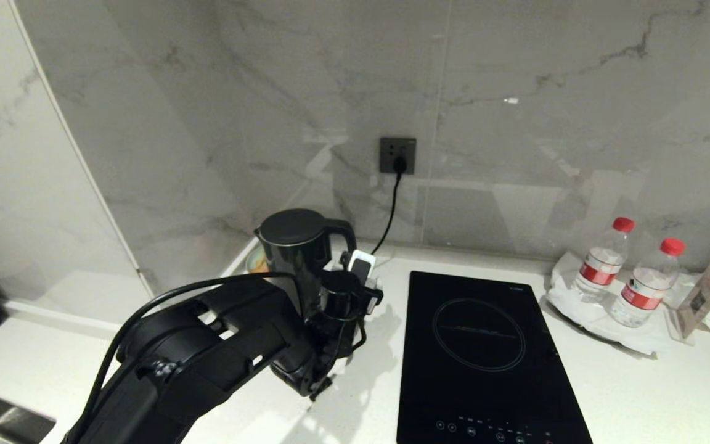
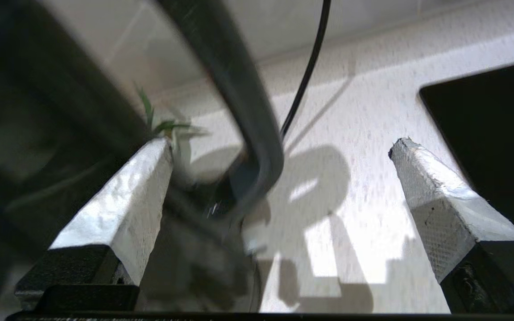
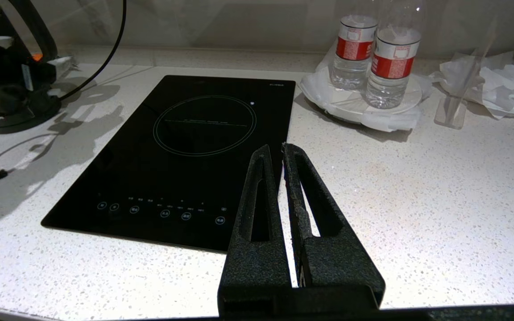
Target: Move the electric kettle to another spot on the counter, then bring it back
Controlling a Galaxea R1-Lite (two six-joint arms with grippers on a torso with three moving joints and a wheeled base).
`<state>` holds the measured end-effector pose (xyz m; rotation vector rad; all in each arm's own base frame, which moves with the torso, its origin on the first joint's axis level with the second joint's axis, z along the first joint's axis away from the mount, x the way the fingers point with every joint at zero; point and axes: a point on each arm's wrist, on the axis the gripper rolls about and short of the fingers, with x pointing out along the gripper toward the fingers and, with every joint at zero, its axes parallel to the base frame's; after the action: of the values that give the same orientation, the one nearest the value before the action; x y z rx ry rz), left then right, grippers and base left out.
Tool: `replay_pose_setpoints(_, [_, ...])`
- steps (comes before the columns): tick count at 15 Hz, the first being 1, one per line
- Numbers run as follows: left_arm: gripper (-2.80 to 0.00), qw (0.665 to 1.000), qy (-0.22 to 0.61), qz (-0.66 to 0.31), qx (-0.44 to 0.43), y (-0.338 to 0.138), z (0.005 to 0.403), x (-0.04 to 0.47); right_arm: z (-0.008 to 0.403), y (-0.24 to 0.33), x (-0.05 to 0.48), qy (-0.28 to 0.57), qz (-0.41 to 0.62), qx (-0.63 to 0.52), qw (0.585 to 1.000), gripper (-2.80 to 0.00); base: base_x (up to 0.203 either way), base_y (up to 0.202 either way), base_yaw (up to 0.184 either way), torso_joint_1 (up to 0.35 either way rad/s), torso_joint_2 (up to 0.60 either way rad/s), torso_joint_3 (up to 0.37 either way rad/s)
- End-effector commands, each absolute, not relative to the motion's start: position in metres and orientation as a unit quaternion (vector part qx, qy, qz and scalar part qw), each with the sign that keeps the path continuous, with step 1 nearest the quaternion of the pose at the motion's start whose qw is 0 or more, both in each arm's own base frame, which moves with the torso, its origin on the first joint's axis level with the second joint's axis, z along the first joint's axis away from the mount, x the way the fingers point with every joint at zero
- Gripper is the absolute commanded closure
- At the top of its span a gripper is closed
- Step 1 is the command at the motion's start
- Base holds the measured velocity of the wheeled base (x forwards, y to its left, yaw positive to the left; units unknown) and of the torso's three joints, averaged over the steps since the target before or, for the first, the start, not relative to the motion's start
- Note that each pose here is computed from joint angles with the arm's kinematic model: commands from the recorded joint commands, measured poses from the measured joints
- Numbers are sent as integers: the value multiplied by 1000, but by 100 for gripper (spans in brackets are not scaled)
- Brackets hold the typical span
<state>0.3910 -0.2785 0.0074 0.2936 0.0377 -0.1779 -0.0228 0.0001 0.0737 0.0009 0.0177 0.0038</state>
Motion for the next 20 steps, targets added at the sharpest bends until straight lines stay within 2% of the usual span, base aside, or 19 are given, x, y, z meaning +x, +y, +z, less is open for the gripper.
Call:
replay_pose_setpoints(1, [-280, 985, 19, -90, 144, -275, 12, 381, 74, 0, -23, 9, 2, 0, 1000, 0, 0, 0, 0, 0, 0, 0])
replay_pose_setpoints(5, [-280, 985, 47, -114, 118, -273, 10, 346, 74, 0, -23, 9, 2, 0, 1000, 0, 0, 0, 0, 0, 0, 0])
replay_pose_setpoints(9, [-280, 978, 81, -152, 115, -304, -11, 307, 74, 0, -23, 8, 2, 0, 1000, 0, 0, 0, 0, 0, 0, 0])
replay_pose_setpoints(20, [-280, 976, 105, -154, 109, -325, -4, 291, 74, 0, -23, 9, 2, 1, 1000, 0, 0, 0, 0, 0, 1, -18])
